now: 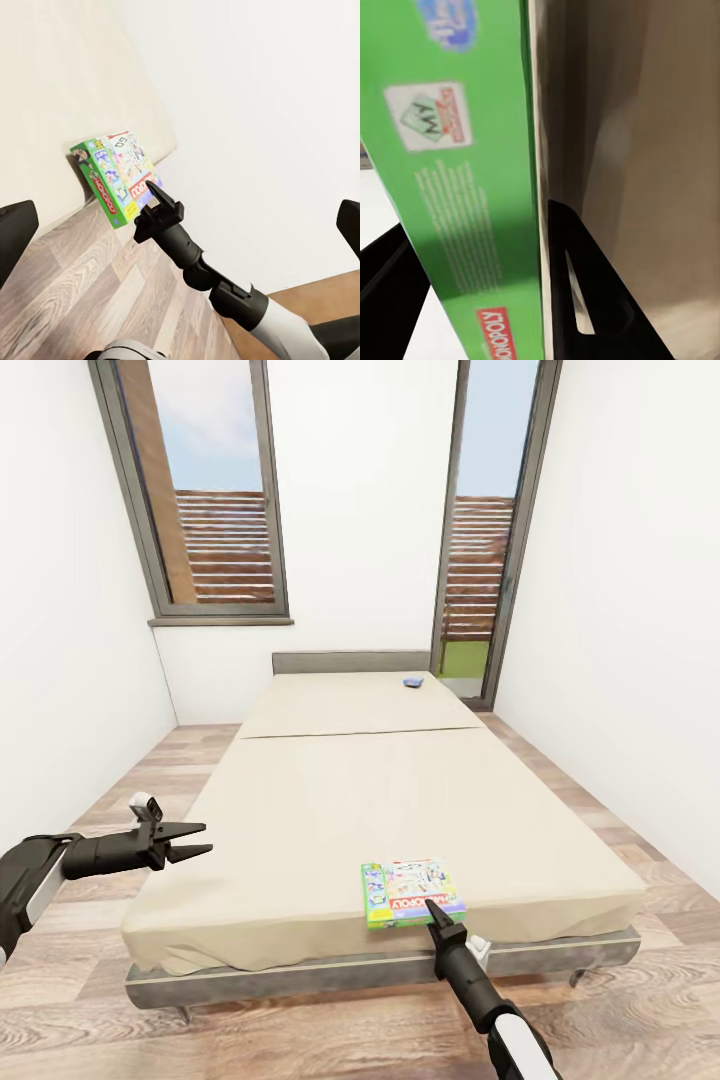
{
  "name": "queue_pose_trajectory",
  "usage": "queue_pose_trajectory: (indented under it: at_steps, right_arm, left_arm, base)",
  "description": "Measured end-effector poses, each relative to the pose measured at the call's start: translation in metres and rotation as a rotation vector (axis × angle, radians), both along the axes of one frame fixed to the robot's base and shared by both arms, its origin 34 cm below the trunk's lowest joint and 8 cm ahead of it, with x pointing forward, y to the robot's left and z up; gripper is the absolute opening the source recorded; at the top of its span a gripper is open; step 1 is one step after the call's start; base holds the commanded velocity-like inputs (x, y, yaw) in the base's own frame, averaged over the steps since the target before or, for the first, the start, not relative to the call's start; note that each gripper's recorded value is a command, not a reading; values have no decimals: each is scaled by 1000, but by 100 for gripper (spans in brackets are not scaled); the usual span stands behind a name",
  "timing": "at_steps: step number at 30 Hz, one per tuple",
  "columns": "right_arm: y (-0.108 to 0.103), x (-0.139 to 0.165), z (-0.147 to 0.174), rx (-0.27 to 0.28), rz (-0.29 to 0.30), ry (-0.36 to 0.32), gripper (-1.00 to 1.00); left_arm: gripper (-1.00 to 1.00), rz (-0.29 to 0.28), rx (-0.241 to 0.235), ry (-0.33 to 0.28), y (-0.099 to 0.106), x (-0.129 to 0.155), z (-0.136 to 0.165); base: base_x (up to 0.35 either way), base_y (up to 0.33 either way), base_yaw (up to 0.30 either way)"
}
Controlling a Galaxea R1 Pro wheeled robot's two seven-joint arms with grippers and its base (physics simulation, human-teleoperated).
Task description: Put all the toys in the child's room - the three board games (two on the bed and one on the table), the two jigsaw puzzles on the table, and the tennis ball on the table - inside the toy box on the table in the child's room.
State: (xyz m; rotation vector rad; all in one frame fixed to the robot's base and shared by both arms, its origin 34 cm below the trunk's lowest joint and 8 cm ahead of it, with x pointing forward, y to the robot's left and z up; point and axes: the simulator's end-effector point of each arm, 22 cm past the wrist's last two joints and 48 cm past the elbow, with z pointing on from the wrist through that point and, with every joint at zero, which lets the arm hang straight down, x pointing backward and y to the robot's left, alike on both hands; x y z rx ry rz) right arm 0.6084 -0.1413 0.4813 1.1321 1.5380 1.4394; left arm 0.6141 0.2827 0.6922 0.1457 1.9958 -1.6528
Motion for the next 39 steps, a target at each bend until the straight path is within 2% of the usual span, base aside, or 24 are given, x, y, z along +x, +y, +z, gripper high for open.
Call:
queue_pose_trajectory:
  at_steps: [8,28,31,35,37,39]
  right_arm:
    - [0,0,0,0,0,0,-100]
    - [-4,12,43,-13,3,4,-100]
    - [-6,21,60,-22,7,-14,-100]
    - [2,37,83,-37,56,-8,-100]
    - [12,37,86,-33,109,22,-100]
    - [25,36,97,-22,186,43,-100]
  left_arm:
    - [100,0,1,0,0,0,0]
    - [100,0,1,1,0,11,44]
    - [100,0,1,1,0,13,51]
    - [100,0,1,1,0,15,59]
    - [100,0,1,1,0,16,64]
    - [100,-1,2,1,0,17,68]
  base:
    - [0,0,0]
    - [0,0,0]
    - [0,0,0]
    - [0,0,0]
    - [0,0,0]
    - [0,0,0]
